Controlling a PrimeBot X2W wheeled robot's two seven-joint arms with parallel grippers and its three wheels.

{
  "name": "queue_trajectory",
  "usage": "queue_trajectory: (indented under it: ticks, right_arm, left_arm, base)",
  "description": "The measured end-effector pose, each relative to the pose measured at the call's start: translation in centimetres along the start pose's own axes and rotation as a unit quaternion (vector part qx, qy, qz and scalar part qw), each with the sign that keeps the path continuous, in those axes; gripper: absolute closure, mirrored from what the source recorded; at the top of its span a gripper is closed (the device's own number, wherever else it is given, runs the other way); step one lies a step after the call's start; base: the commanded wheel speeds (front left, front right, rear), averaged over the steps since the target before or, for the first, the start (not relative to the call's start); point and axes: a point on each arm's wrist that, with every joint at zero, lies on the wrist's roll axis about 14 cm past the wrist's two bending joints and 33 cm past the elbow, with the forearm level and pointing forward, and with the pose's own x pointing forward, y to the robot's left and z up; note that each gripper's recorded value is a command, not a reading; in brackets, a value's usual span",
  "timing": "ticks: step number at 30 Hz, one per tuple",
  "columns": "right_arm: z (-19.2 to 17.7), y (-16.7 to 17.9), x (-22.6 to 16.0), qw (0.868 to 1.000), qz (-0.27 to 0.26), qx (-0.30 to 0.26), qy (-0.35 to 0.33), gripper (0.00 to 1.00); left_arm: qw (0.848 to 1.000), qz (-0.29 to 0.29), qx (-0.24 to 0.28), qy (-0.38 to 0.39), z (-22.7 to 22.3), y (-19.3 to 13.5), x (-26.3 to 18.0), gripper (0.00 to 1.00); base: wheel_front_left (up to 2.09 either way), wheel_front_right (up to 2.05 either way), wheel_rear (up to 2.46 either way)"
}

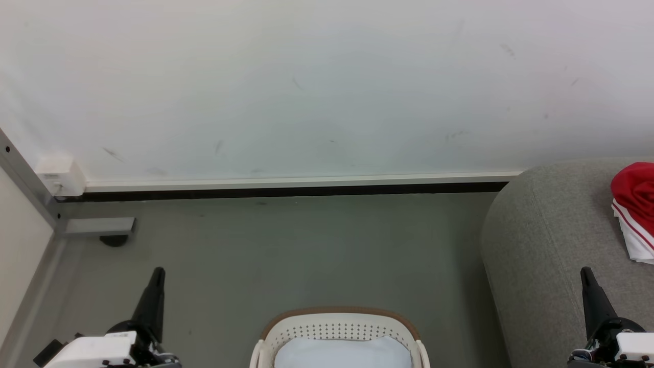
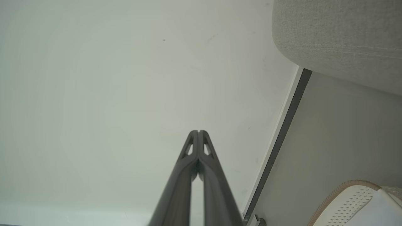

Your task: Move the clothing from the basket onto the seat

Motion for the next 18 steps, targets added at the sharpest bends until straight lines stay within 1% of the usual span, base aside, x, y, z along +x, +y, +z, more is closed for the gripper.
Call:
queue_trajectory:
  ticks: [18]
  right_arm:
    - [-0.01, 0.02, 0.01, 1.0, 0.0, 0.001, 0.0, 1.0]
  left_arm:
    - [1.0, 0.0, 0.0, 0.0, 0.01, -0.01, 0.0, 1.0]
  base:
    - [0.0, 0.0, 0.0]
